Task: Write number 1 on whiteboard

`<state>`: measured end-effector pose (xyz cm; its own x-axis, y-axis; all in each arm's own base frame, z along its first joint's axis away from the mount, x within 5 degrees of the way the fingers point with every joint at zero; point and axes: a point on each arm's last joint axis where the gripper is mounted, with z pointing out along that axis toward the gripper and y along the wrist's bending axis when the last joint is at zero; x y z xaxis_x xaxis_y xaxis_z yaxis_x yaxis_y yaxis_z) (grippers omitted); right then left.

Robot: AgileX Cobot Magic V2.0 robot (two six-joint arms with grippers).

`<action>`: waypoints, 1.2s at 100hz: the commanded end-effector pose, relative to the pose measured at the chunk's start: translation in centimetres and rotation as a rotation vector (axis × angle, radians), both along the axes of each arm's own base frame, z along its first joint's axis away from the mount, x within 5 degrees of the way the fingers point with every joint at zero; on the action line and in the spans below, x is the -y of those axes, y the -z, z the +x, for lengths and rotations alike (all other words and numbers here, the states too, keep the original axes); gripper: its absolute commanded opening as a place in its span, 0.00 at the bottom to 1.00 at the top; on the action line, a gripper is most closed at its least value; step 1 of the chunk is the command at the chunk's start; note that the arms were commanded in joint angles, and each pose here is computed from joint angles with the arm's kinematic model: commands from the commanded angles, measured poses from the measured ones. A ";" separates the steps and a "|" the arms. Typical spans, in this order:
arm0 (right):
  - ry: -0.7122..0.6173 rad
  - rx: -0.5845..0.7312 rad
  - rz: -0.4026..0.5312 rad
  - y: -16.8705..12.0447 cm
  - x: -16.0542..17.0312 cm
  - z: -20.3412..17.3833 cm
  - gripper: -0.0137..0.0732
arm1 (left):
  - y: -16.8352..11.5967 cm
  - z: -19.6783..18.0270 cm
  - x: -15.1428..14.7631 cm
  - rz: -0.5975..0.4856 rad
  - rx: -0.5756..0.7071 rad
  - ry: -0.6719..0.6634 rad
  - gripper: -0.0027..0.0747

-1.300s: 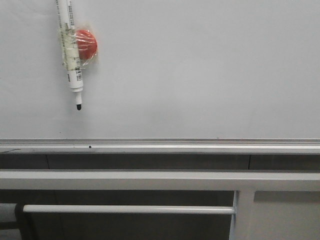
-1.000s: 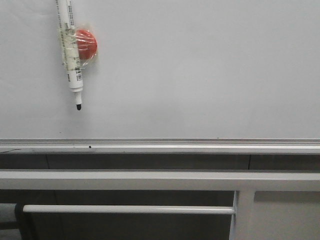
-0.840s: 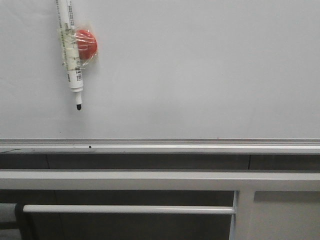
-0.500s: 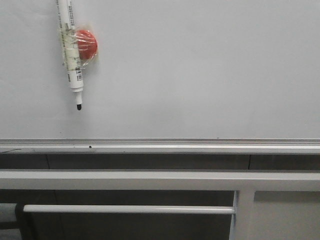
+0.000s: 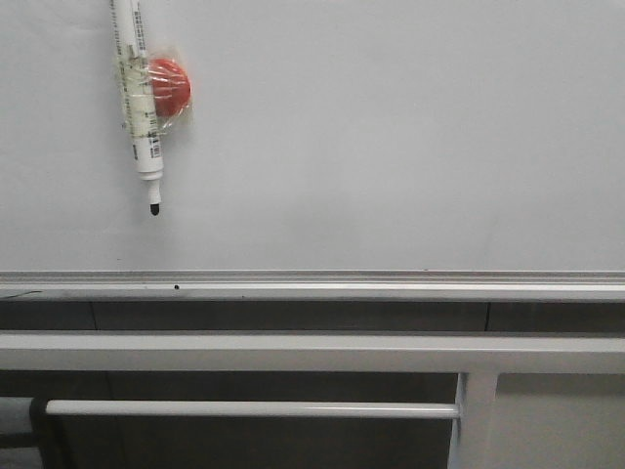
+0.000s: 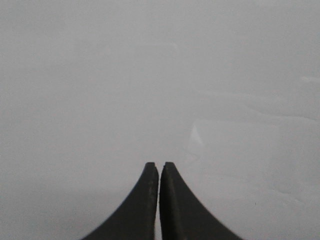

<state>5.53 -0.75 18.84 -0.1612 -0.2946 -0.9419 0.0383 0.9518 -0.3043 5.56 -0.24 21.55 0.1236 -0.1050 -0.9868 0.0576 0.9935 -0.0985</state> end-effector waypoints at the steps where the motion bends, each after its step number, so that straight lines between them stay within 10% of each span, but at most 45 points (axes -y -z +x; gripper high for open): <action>1: -0.033 0.085 -0.045 -0.1 -0.3 0.2 0.10 | -0.6 -0.3 -0.1 -0.024 0.096 -0.009 0.01; 37: -0.081 0.400 0.437 -2.8 -0.6 0.0 0.10 | -0.7 -0.3 -0.5 -0.293 0.100 0.002 0.01; 91: -0.073 0.367 0.519 -2.5 -0.6 0.1 0.10 | -1.6 -0.5 -0.6 -0.398 0.118 0.013 0.01; 120: -0.069 0.320 0.535 -3.5 -0.6 0.0 0.10 | -6.8 -1.7 0.2 -0.198 0.095 0.064 0.01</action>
<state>5.61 -0.05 21.03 0.0975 0.2267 -0.9691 -0.0141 0.9739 0.2264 4.58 -0.54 25.40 0.1067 -0.3569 -0.9280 0.1293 0.9304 -0.3429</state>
